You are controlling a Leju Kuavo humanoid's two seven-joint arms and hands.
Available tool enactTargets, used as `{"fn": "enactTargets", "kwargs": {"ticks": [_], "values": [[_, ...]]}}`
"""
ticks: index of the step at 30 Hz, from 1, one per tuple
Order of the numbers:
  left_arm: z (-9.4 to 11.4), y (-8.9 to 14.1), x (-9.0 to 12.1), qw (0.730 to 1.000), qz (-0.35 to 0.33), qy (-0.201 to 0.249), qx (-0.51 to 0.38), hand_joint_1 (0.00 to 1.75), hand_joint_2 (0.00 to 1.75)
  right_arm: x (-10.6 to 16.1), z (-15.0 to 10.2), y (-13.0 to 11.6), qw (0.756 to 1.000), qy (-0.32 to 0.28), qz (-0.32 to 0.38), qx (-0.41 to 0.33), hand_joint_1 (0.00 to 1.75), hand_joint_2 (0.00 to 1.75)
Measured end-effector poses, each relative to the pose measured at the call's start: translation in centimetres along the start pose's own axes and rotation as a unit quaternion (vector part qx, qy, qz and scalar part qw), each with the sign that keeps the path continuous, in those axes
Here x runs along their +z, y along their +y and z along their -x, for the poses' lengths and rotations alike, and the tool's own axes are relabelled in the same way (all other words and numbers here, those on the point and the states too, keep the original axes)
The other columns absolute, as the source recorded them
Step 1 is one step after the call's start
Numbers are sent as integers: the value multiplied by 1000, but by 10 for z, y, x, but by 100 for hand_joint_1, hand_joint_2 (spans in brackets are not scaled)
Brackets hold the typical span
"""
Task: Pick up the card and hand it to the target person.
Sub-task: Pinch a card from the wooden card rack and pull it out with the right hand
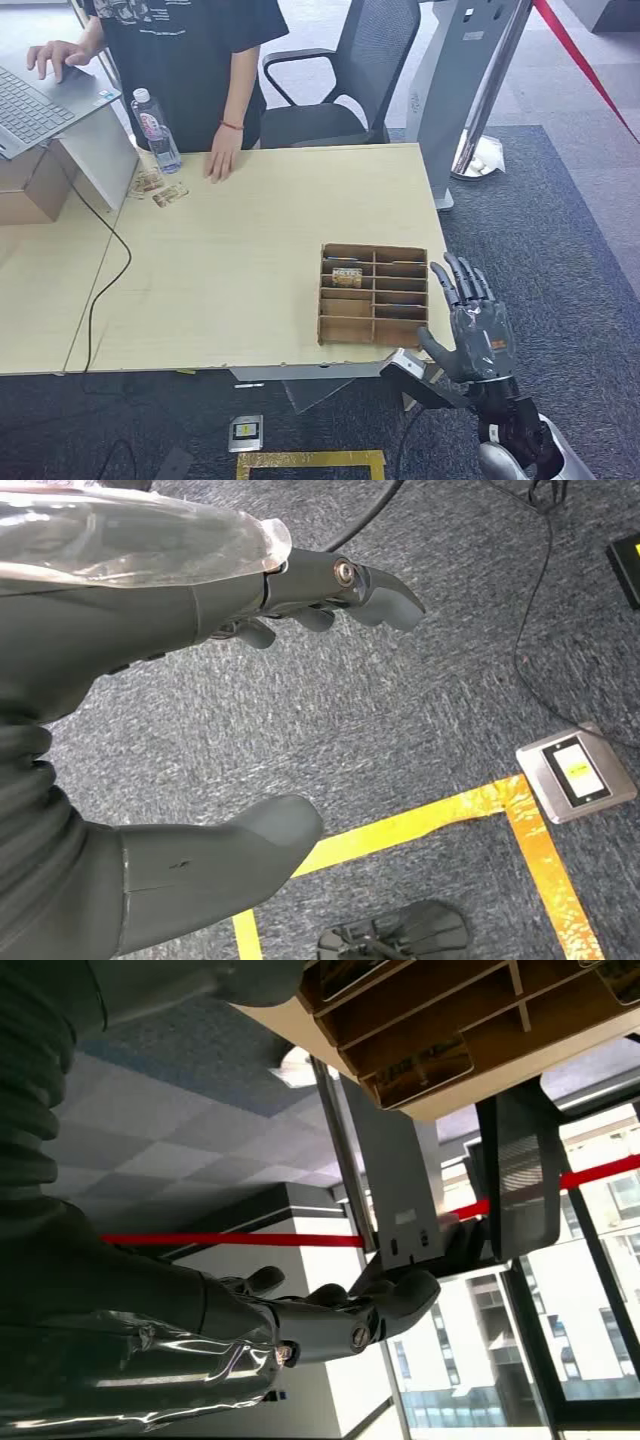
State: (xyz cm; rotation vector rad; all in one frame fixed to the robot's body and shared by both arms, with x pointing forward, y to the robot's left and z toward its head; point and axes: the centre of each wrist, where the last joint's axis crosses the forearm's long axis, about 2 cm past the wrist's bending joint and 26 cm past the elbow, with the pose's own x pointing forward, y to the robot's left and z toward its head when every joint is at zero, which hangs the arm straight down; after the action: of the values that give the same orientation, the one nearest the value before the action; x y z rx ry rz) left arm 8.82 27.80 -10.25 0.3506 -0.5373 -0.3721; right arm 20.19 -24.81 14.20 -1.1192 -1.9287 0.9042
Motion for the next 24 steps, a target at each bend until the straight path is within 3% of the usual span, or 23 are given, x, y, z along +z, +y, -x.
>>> {"fn": "enactTargets", "kwargs": {"ticks": [10,16,21,24], "values": [[-2,-3,1,1000,4,-2,1,0,175,-10,-1,9,1000,-11,-17,-2,94,175],[-4,-5,1,1000,9,-5,-1,0,175,-13,0,15,999,-15,-29,2,107,175],[-5,-6,1,1000,11,-7,0,0,175,-17,-1,19,999,-19,-36,5,101,175],[-6,-7,1,1000,12,-8,1,0,175,-18,-1,22,999,-21,-41,5,83,175]]}}
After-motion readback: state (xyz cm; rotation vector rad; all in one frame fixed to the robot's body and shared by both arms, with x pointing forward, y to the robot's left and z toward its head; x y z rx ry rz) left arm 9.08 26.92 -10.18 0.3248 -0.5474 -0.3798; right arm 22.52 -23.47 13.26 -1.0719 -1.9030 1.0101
